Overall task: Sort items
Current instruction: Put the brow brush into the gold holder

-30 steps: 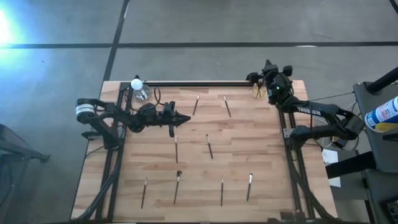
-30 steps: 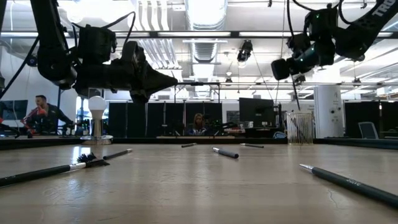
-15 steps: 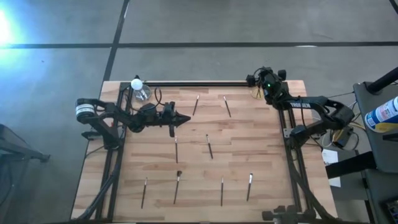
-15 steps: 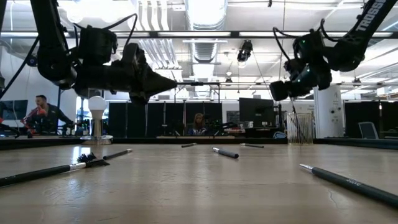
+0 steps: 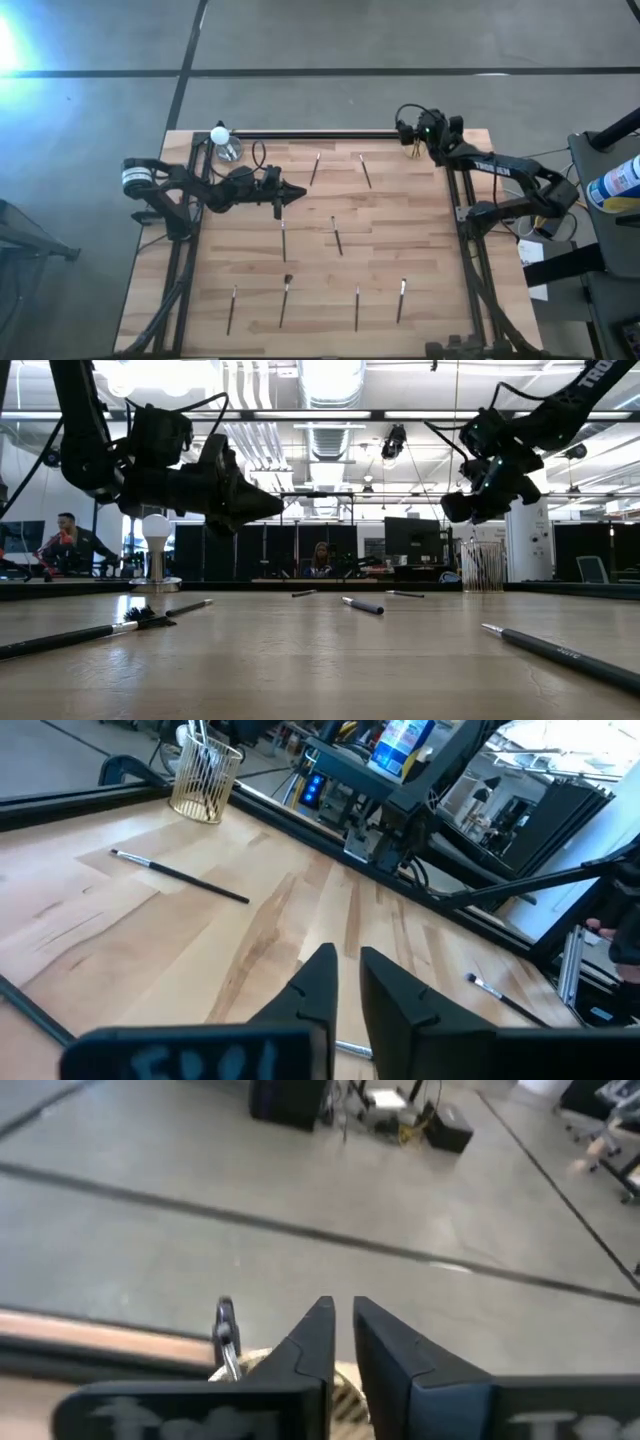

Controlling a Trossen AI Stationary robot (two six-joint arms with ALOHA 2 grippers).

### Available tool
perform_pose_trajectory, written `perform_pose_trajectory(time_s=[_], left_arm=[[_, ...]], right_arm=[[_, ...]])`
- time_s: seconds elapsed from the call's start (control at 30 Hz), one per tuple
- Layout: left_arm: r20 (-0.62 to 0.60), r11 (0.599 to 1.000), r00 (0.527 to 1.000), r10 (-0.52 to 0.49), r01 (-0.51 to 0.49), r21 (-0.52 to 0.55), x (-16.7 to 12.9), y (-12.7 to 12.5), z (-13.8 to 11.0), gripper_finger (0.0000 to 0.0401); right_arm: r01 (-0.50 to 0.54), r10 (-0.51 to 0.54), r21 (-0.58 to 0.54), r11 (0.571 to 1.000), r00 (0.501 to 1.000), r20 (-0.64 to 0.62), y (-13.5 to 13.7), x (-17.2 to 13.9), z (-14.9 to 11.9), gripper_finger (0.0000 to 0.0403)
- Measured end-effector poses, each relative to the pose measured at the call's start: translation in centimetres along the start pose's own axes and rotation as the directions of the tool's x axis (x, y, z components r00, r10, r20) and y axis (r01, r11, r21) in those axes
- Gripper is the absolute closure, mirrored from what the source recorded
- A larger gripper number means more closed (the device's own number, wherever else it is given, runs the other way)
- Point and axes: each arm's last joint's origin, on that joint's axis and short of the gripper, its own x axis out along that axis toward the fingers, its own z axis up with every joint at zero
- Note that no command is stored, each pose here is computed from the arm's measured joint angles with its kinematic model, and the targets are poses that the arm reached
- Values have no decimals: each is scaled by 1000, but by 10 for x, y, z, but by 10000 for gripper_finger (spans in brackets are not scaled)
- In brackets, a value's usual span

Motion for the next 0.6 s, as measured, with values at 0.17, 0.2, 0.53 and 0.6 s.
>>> perform_pose_trajectory(time_s=[0.17, 0.2, 0.53, 0.6], left_arm=[[-4, 1000, 1000, -9, 9, 1, 0, 0, 0, 347], [-5, 1000, 1000, -12, 12, -1, 0, -1, 0, 347], [-73, 1000, 997, 0, -2, -29, 10, -8, -3, 383], [-119, 998, 992, 37, -42, -38, 15, -7, -5, 388]], right_arm=[[-141, 140, -10, 990, 988, -64, 0, -8, 12, 333], [-188, 187, -9, 982, 980, -68, 0, -11, 15, 333], [-566, 565, -68, 821, 824, -45, 19, -78, -15, 392], [-619, 617, -83, 781, 786, -49, 22, -91, -29, 392]])
